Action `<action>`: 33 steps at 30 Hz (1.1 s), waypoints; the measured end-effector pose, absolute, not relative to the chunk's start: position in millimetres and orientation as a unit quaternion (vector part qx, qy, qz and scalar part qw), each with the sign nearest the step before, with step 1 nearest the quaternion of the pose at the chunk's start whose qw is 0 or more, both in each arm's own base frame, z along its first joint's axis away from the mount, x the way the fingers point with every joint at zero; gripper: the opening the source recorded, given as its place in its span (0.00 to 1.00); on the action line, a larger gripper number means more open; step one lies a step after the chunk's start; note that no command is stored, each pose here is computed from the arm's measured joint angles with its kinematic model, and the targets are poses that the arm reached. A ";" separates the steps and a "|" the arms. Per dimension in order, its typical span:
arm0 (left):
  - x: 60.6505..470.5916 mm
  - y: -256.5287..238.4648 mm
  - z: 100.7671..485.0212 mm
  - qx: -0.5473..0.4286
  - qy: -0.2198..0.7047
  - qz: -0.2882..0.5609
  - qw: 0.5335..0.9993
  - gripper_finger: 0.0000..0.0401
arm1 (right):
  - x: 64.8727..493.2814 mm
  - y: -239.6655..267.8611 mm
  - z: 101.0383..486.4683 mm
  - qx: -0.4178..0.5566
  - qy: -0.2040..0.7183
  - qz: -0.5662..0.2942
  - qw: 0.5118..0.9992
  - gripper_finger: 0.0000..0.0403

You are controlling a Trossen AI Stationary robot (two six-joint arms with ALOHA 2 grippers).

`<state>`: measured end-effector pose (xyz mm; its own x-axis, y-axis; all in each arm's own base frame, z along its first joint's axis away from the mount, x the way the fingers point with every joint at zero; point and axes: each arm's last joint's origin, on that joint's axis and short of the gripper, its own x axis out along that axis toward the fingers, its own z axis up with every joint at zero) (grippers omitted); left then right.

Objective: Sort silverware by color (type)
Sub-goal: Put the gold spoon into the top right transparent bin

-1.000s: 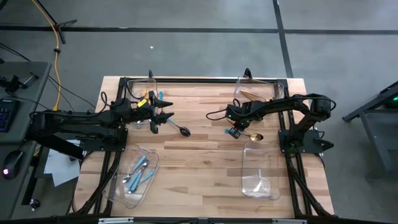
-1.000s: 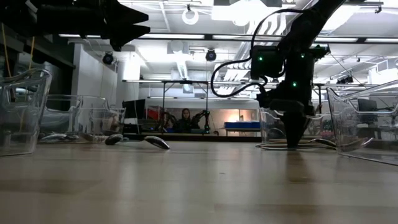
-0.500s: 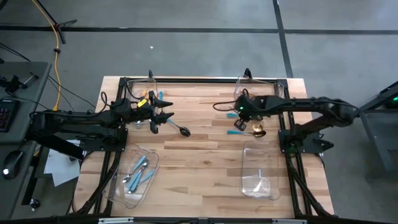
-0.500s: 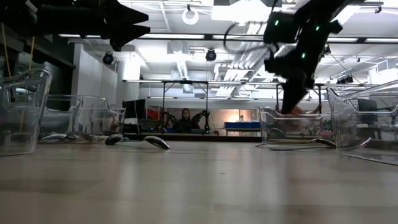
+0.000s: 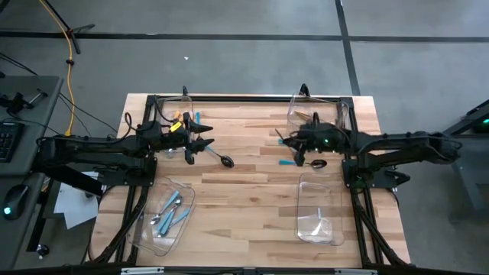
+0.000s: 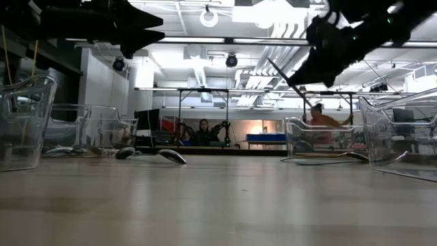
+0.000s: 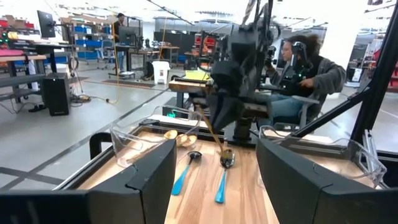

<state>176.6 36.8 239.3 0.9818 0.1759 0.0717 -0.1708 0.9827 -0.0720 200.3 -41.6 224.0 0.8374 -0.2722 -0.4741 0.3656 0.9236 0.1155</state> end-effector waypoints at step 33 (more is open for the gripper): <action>191.1 42.7 232.6 -0.017 -0.051 0.134 0.990 0.53 | 242.8 -46.6 241.9 -0.055 -0.013 -0.037 0.998 0.01</action>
